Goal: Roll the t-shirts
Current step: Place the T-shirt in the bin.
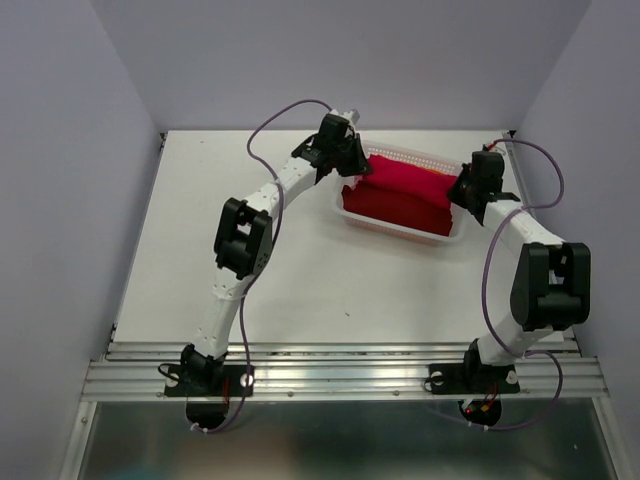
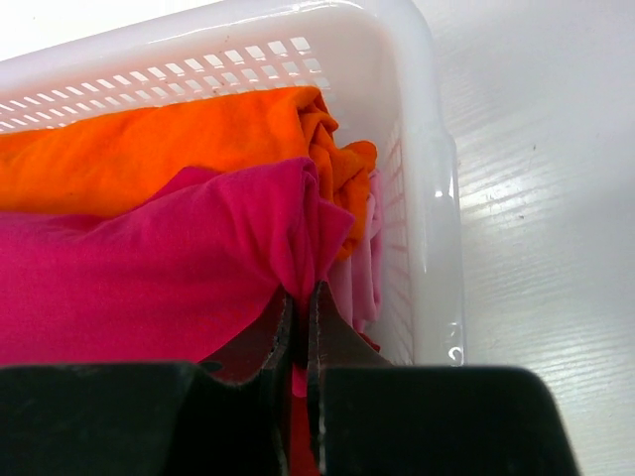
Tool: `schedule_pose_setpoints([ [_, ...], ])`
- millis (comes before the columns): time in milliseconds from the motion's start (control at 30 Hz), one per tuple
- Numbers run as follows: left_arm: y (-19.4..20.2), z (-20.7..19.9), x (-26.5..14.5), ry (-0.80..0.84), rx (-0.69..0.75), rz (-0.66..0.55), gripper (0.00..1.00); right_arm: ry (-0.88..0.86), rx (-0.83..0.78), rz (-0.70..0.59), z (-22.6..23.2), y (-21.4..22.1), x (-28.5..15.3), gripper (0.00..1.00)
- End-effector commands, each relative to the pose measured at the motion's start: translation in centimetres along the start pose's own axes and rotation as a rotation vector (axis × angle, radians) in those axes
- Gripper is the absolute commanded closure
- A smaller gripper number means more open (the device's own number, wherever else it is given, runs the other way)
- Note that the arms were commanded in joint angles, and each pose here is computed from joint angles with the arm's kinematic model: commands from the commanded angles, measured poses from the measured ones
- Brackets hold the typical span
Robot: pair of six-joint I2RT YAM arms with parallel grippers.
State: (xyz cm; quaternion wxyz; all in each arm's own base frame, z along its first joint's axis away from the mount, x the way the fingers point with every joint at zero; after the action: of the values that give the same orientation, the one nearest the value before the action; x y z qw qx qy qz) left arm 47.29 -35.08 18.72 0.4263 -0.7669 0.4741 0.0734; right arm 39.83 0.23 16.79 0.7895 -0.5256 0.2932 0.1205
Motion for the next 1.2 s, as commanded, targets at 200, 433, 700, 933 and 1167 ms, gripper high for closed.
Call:
schedule_pose_setpoints([
  [200, 1.2, 2.4, 0.2, -0.094, 0.024, 0.003, 1.0, 0.041, -0.049, 0.014, -1.4, -1.3, 1.4, 0.99],
  [433, 0.9, 2.5, 0.3, -0.11, 0.041, -0.008, 1.0, 0.063, -0.053, 0.029, -1.9, -0.6, 1.6, 0.98],
  [700, -0.6, 0.7, -2.4, -0.169, 0.069, -0.08, 0.55, -0.01, -0.042, -0.038, -0.6, -3.1, -1.5, 0.64],
  [933, -2.3, -1.0, -4.6, -0.171, 0.089, -0.146, 0.32, -0.032, -0.041, -0.106, 0.1, -5.3, -4.3, 0.32],
  [1167, -4.2, -3.4, -7.2, -0.156, 0.108, -0.235, 0.27, -0.092, -0.036, -0.132, 1.0, -6.5, -6.2, 0.29],
])
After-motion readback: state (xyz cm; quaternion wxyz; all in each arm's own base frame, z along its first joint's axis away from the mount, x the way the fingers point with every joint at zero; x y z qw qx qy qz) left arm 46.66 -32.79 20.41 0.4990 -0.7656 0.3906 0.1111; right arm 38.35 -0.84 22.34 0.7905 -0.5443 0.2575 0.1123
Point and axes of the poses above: each gripper's point midway between its finger pads, its own x axis out along the fingers, its own z axis along the line the jaws close on, y = z × x, the point moved 7 cm from there along -x, back along the fingers, and after that the axes turned 2 degrees about -x, right-handed, at the moved point
